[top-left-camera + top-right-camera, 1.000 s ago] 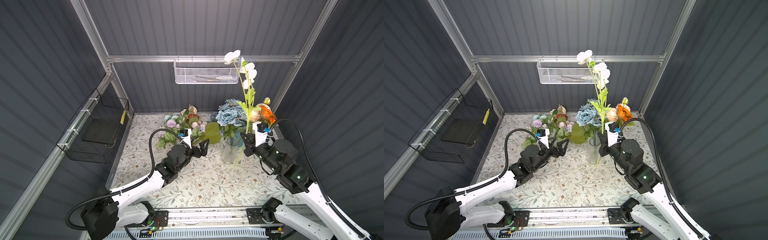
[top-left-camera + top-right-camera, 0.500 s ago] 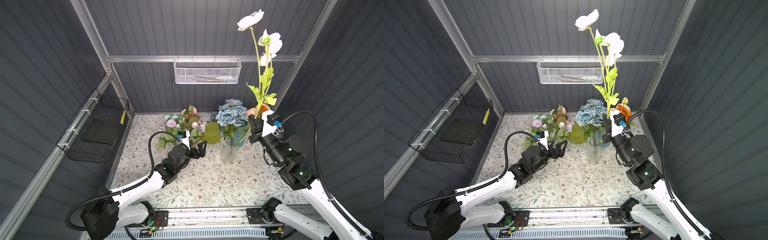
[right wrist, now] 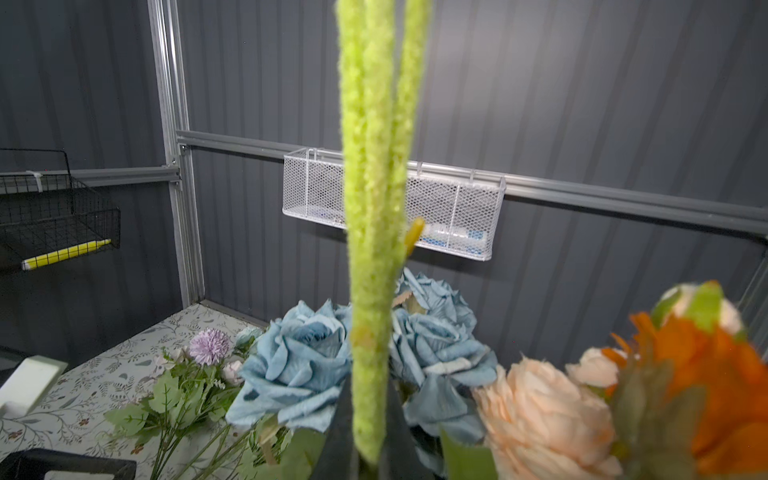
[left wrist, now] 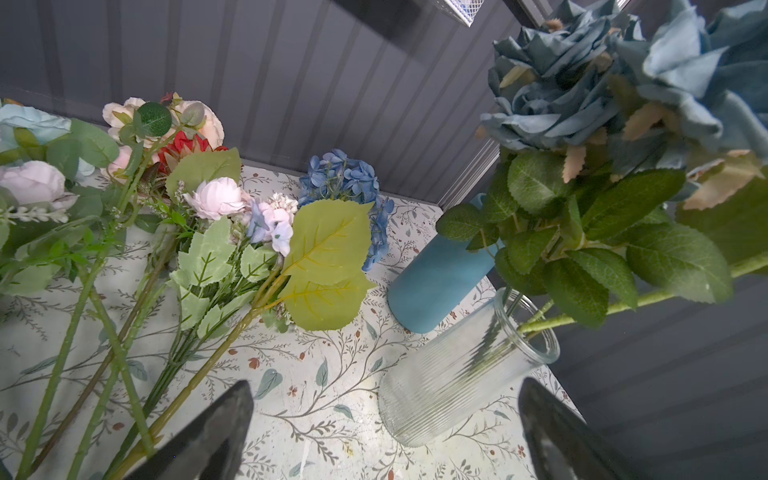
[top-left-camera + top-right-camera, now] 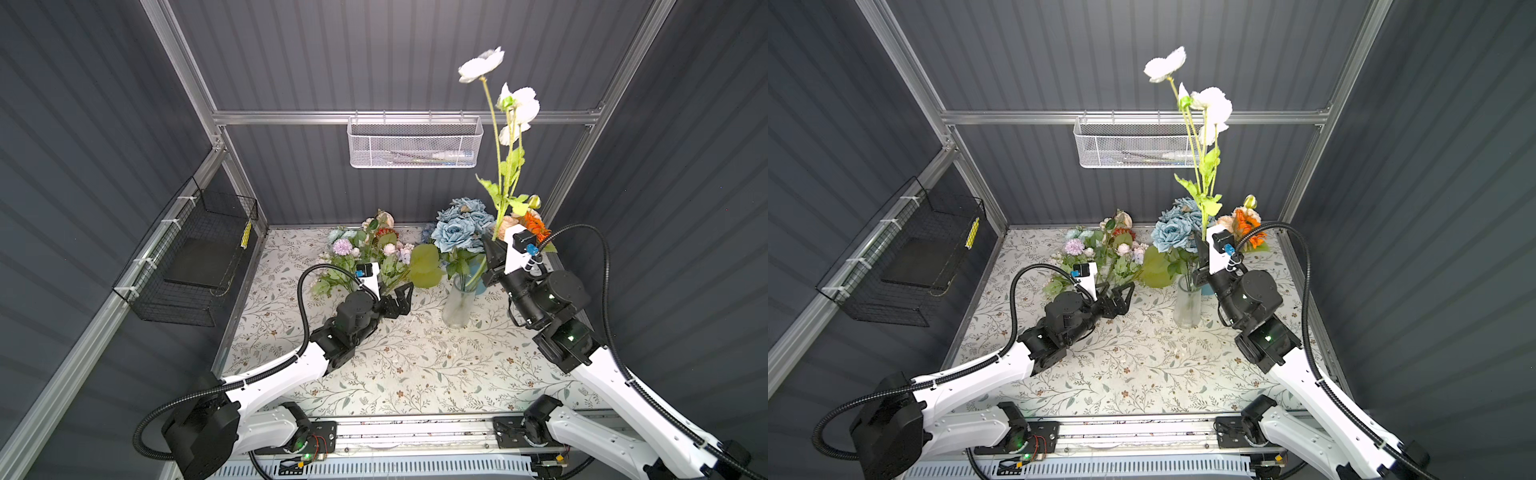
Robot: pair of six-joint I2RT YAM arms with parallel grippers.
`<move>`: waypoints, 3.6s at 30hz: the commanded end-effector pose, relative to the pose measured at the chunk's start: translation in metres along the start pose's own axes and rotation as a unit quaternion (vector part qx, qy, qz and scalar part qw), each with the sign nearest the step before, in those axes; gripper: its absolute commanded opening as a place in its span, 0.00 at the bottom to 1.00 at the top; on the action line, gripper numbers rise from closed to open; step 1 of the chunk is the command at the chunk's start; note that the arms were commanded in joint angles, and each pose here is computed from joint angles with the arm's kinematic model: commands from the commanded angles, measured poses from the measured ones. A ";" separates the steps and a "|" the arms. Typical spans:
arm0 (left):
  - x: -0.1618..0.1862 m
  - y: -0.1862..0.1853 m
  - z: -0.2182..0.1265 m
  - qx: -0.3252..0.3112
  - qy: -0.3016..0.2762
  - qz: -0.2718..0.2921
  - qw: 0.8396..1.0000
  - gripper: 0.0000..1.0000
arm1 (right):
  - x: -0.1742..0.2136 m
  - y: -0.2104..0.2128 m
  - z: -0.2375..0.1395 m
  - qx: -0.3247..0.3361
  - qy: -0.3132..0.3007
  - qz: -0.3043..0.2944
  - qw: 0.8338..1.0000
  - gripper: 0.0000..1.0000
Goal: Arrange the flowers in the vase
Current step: 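Lower the white flower stem into the clear glass vase with the right gripper, then open and withdraw the right gripper while the left gripper holds pile stems, then lift the white and lilac flower bunch from the pile with the left gripper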
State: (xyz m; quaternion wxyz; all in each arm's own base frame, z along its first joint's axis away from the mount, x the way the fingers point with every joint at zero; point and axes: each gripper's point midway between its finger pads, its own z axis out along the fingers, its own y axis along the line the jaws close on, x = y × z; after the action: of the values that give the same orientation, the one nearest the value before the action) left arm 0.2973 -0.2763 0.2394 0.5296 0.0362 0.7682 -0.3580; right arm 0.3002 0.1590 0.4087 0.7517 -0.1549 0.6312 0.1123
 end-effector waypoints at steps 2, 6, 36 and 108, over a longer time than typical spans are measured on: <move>-0.002 0.001 0.002 -0.003 -0.002 -0.003 1.000 0.99 | 0.031 0.001 0.000 0.007 0.011 0.040 0.999 0.00; 0.000 0.001 0.004 -0.003 0.001 -0.004 1.000 0.99 | 0.072 0.010 -0.002 -0.008 0.029 0.054 0.998 0.00; -0.019 0.041 -0.007 -0.068 -0.016 0.007 0.998 0.99 | 0.163 0.007 -0.022 0.018 0.146 0.047 0.988 0.37; 0.049 0.233 0.041 -0.221 0.076 -0.131 0.963 0.00 | 0.093 0.065 -0.064 -0.085 0.168 0.143 0.972 0.99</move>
State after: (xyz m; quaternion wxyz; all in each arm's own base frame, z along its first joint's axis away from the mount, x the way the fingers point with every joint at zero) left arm 0.4097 -0.1533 0.0546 0.3877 -0.1603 0.8707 -0.2566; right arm 0.2306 0.1949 0.2800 0.5703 -0.1483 0.7693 0.2469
